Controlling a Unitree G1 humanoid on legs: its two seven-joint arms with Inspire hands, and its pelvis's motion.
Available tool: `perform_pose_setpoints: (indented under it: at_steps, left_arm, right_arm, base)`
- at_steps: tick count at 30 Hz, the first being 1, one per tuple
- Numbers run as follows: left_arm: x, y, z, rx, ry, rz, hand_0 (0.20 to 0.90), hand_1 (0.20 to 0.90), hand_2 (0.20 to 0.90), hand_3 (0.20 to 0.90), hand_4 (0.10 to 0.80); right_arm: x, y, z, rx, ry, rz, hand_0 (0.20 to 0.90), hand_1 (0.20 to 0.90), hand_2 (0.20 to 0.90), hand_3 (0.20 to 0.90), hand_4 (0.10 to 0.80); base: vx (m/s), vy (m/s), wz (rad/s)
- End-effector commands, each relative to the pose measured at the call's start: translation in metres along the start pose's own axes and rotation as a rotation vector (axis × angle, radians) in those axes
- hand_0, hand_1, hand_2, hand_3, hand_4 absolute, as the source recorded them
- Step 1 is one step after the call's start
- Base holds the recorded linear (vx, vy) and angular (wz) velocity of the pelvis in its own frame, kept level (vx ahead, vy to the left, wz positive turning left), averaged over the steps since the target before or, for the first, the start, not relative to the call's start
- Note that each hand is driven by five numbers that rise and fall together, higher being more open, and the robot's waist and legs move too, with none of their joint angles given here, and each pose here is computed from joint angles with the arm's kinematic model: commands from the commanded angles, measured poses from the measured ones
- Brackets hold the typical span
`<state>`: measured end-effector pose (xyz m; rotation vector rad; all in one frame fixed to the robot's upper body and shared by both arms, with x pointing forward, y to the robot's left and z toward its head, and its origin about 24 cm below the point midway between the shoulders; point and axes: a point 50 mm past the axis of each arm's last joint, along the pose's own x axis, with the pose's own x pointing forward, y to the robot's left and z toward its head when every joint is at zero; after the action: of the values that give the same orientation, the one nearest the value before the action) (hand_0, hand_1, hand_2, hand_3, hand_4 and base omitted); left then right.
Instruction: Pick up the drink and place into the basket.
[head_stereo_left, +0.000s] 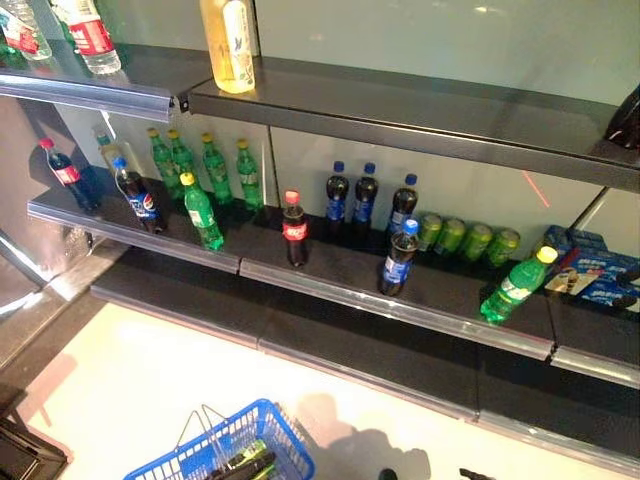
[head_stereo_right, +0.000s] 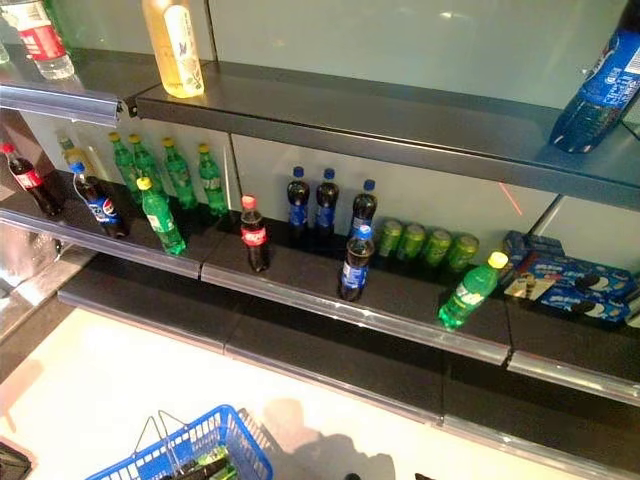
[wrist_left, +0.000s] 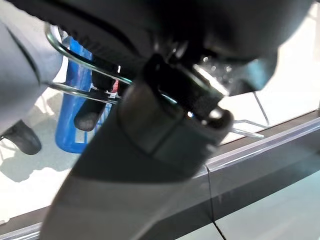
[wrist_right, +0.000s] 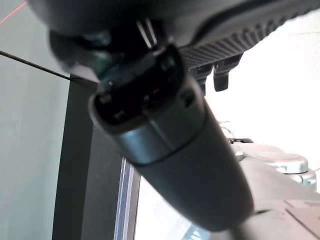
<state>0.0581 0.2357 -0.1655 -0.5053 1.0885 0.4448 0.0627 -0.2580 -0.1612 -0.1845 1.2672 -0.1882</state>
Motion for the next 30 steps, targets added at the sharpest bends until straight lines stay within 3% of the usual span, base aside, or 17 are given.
perform_pose_setpoints:
  at_steps: [1,6,9,17,21,23,24,30]
  left_arm:
    - [0.003,-0.015,0.076,-0.002,-0.296,-0.103,0.3,0.3,0.3,0.2,0.1]
    - [0.003,-0.012,0.076,-0.027,-0.311,-0.084,0.3,0.3,0.3,0.2,0.1]
    - [0.004,-0.021,0.088,-0.031,-0.349,-0.115,0.3,0.3,0.3,0.2,0.1]
    - [0.001,-0.077,0.147,-0.053,-0.528,-0.264,0.3,0.3,0.3,0.2,0.1]
    - [-0.004,-0.087,0.156,-0.085,-0.57,-0.299,0.3,0.3,0.3,0.2,0.1]
    - [-0.004,-0.086,0.156,-0.089,-0.571,-0.298,0.3,0.3,0.3,0.2,0.1]
    - [-0.004,-0.085,0.155,-0.097,-0.571,-0.297,0.3,0.3,0.3,0.2,0.1]
    - [-0.006,-0.082,0.154,-0.143,-0.583,-0.288,0.3,0.3,0.3,0.2,0.1]
  right_arm:
    - [0.001,-0.017,0.009,-0.001,-0.005,-0.036,0.9,0.9,0.9,0.9,0.8]
    - [-0.001,-0.017,0.0,-0.031,0.018,-0.036,0.9,0.9,0.9,0.9,0.8]
    - [0.001,-0.023,0.018,0.014,-0.044,-0.067,0.9,0.9,0.9,0.9,0.8]
    - [-0.012,-0.044,0.143,0.195,-0.533,-0.148,0.9,0.9,0.9,0.9,0.8]
    - [-0.048,-0.036,0.211,0.212,-0.926,-0.089,0.9,0.9,0.9,0.9,0.8]
    - [-0.062,-0.031,0.228,0.204,-1.023,-0.067,0.9,0.9,0.9,0.9,0.8]
    - [-0.081,-0.024,0.245,0.172,-1.152,-0.032,0.9,0.9,0.9,0.9,0.8]
    - [-0.155,0.006,0.282,0.042,-1.534,0.113,0.9,0.9,0.9,0.9,0.8]
  base:
    - [0.088,-0.037,0.01]
    - [0.044,-0.052,-0.01]
    - [-0.116,-0.059,-0.02]
    - [-0.325,-0.048,-0.04]
    - [-0.218,-0.022,-0.02]
    - [-0.108,-0.032,-0.12]
    - [-0.104,-0.031,-0.07]
    - [-0.053,-0.003,-0.05]
